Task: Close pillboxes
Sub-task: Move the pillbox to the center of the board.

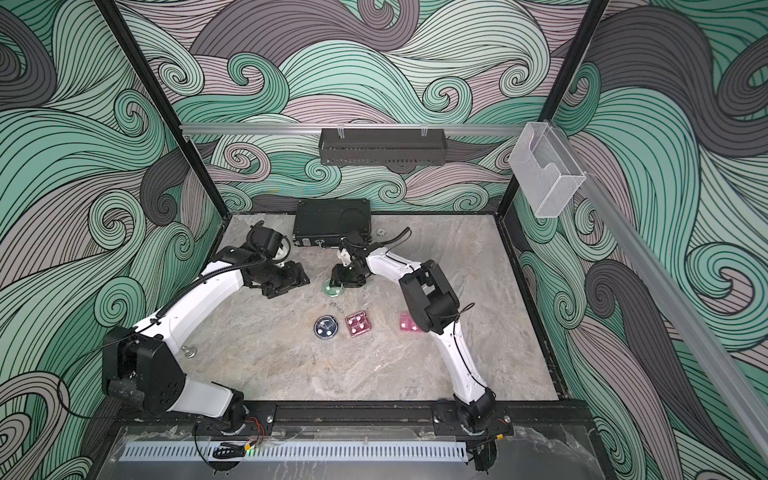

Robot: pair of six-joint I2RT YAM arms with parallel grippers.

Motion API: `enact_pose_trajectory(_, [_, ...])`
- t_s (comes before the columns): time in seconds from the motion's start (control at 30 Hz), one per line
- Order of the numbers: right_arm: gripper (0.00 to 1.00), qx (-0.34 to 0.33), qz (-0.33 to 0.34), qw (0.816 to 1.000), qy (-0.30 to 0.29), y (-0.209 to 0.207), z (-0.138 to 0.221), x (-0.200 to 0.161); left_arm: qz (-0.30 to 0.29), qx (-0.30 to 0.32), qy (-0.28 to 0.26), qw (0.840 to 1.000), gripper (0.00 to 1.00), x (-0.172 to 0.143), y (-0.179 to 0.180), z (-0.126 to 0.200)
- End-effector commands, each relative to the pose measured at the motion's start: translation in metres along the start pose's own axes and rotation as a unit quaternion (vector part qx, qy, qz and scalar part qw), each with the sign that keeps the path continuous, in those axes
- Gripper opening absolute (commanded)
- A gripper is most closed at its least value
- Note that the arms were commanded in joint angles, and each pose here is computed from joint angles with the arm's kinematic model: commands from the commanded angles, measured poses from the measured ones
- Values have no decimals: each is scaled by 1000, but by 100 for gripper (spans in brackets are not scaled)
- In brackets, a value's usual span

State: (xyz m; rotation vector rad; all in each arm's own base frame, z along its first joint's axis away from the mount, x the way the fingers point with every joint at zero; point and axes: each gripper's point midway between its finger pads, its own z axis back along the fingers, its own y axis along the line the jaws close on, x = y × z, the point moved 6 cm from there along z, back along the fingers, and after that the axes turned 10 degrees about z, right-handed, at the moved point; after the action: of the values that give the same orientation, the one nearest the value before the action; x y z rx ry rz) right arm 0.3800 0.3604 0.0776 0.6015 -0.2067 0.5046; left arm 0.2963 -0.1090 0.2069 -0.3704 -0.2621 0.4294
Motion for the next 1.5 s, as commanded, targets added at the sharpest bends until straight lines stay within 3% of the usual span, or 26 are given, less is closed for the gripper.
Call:
enact_pose_trajectory(0.0, [55, 1, 33, 999, 34, 15, -15, -12, -2, 4, -14, 1000, 72, -4, 5, 16])
enact_pose_trajectory(0.23, [55, 18, 101, 993, 54, 62, -29, -23, 1, 18, -27, 999, 72, -3, 13, 22])
enact_pose_trajectory(0.4, [59, 14, 108, 993, 42, 75, -17, -23, 5, 31, -23, 999, 72, -3, 23, 16])
enact_pose_trajectory(0.53, [64, -9, 107, 994, 5, 74, 15, -18, 2, 32, -15, 999, 82, 1, 24, 9])
enact_pose_trajectory(0.8, [80, -59, 62, 992, -88, 43, 102, -20, -6, 58, 25, 998, 82, 14, 22, -27])
enact_pose_trajectory(0.83, [83, -67, 57, 991, -98, 38, 115, -23, -7, 61, 30, 998, 82, 15, 21, -32])
enact_pose_trajectory(0.87, [95, -74, 51, 990, -109, 33, 126, -26, -8, 65, 33, 997, 82, 17, 21, -37])
enact_pose_trajectory(0.9, [100, -78, 46, 989, -119, 28, 138, -29, -8, 72, 34, 997, 82, 20, 21, -41])
enact_pose_trajectory(1.13, [100, -106, 13, 976, -189, 5, 215, -58, -30, 114, 48, 992, 81, 31, 14, -70])
enact_pose_trajectory(1.47, [100, -117, 3, 964, -240, 9, 266, -78, -80, 181, 61, 978, 81, 29, 1, -104])
